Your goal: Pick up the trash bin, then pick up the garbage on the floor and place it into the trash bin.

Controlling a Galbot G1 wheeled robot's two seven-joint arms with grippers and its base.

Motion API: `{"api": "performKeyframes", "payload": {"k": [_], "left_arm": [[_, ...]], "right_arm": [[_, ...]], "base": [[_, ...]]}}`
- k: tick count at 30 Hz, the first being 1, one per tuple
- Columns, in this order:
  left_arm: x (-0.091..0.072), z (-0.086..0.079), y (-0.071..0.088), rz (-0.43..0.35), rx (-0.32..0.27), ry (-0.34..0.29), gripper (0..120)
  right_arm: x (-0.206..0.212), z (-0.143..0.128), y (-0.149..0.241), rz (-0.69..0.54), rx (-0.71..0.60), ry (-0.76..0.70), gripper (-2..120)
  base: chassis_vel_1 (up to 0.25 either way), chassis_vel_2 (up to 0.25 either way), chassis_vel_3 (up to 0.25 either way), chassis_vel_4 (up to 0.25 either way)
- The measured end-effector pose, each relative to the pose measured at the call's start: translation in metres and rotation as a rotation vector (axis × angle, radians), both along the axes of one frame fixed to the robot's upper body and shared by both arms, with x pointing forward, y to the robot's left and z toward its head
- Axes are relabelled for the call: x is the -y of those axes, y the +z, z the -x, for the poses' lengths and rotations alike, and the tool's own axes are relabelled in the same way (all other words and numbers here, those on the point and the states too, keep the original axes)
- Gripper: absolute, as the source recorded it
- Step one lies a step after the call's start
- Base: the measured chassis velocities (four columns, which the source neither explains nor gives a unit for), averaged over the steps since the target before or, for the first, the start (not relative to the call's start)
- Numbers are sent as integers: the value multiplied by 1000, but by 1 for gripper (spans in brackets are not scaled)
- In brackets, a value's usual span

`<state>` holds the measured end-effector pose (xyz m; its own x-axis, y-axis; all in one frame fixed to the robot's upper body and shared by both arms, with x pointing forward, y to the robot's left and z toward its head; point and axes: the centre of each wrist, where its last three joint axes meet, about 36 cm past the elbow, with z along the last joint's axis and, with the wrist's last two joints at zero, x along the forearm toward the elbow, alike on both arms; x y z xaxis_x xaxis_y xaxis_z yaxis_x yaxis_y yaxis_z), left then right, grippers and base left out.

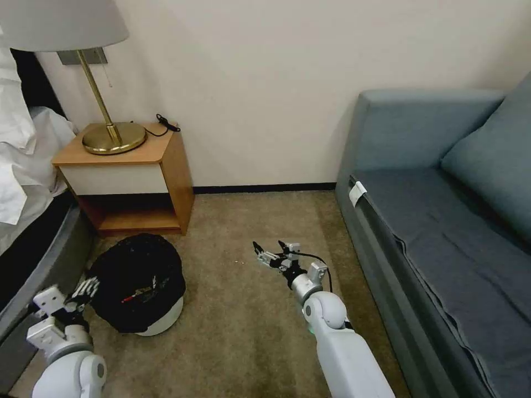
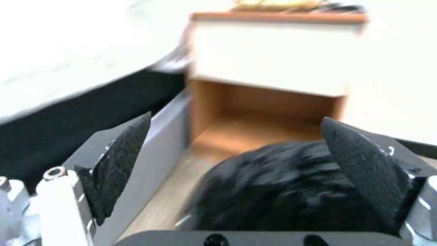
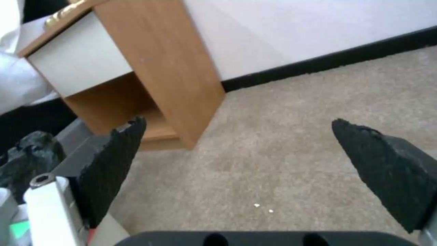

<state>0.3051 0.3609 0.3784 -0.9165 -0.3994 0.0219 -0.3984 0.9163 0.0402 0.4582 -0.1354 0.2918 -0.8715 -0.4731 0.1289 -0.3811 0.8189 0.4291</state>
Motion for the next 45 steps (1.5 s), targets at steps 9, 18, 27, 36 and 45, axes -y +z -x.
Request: {"api": "performKeyframes", "payload": {"k": [9, 18, 27, 36, 45], "left_arm": [[18, -24, -4, -72, 13, -160, 100], [36, -32, -31, -59, -24, -219, 100], [36, -32, -31, -58, -25, -217, 100], [35, -32, -31, -55, -25, -213, 100], [35, -32, -31, -54, -25, -212, 100]], "right_arm": [[3, 11, -13, -31, -7, -43, 100], [5, 13, -18, -37, -15, -58, 100], [5, 13, -18, -38, -19, -57, 100], [5, 13, -17, -38, -19, -56, 100], [5, 13, -17, -37, -19, -55, 100]], "base": [[0, 0, 0, 0], [0, 0, 0, 0], [0, 0, 0, 0], [0, 0, 0, 0], [0, 0, 0, 0]]}}
